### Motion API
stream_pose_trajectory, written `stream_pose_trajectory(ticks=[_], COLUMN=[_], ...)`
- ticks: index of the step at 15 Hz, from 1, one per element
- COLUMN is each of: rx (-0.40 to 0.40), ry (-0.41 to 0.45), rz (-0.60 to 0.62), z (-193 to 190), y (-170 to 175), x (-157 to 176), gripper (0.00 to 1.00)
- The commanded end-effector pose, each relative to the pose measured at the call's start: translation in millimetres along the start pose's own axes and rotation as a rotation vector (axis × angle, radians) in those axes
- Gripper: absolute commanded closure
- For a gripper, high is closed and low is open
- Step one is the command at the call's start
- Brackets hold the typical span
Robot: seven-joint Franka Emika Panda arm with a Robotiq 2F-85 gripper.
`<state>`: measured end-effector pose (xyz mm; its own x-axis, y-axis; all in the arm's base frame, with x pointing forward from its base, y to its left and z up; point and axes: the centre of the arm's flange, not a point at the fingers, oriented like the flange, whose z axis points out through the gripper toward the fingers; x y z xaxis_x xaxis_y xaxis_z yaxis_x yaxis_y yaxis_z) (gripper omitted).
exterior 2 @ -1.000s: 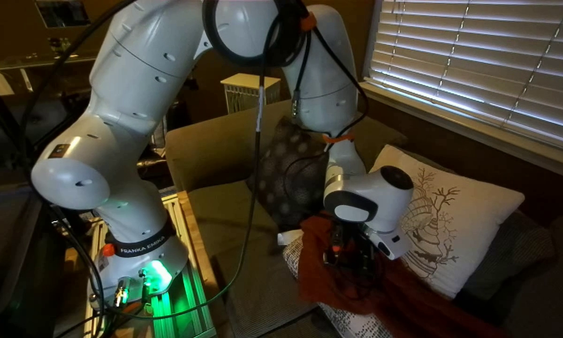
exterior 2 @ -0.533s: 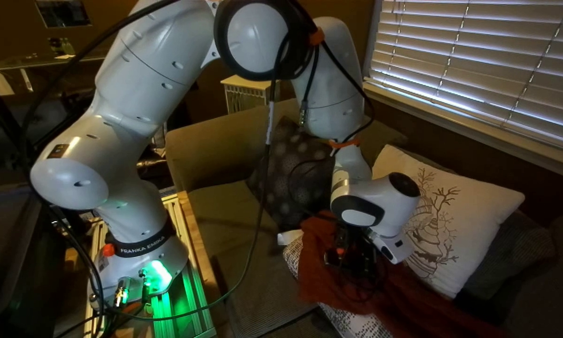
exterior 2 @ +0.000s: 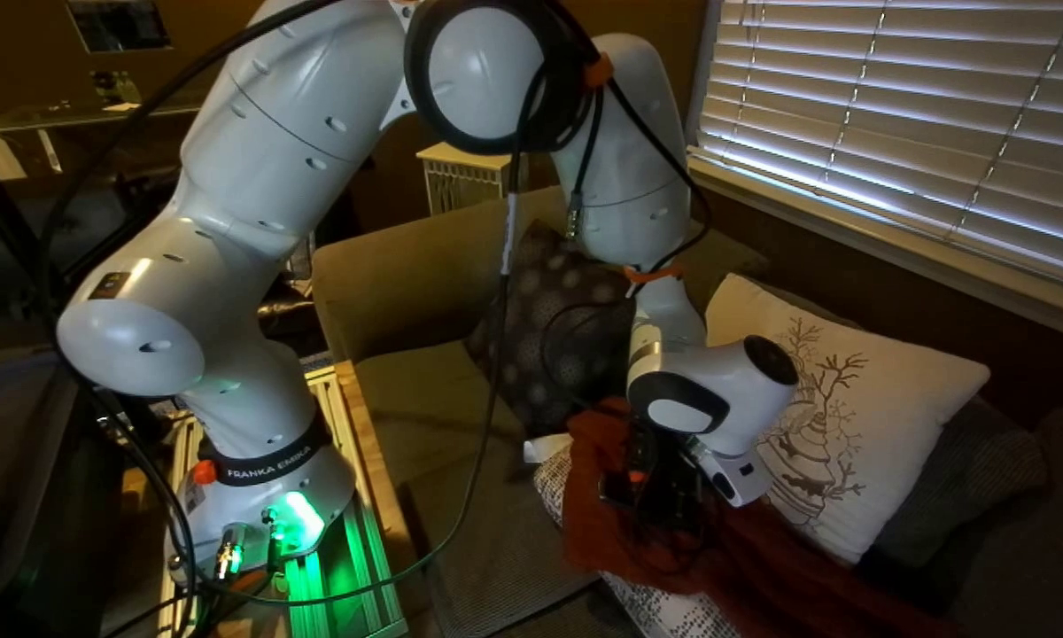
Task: Remove the remote from the white pillow, put it on the brown fleece and then cover the remote with the brown fleece
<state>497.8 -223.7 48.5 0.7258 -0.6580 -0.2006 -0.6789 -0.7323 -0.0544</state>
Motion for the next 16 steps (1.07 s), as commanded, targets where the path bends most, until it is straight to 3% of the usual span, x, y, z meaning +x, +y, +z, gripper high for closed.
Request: stream_pose_trajectory(ticks=[1,8,16], rx=[-0.006,-0.001,-0.03], ry=[-0.037,0.036,0.025], rz=[0.023,0.058,0.128], z=[-1,-9,8], y=[1,-3,-9], x=[7,27,43], gripper=[0.64,0.64,0.64])
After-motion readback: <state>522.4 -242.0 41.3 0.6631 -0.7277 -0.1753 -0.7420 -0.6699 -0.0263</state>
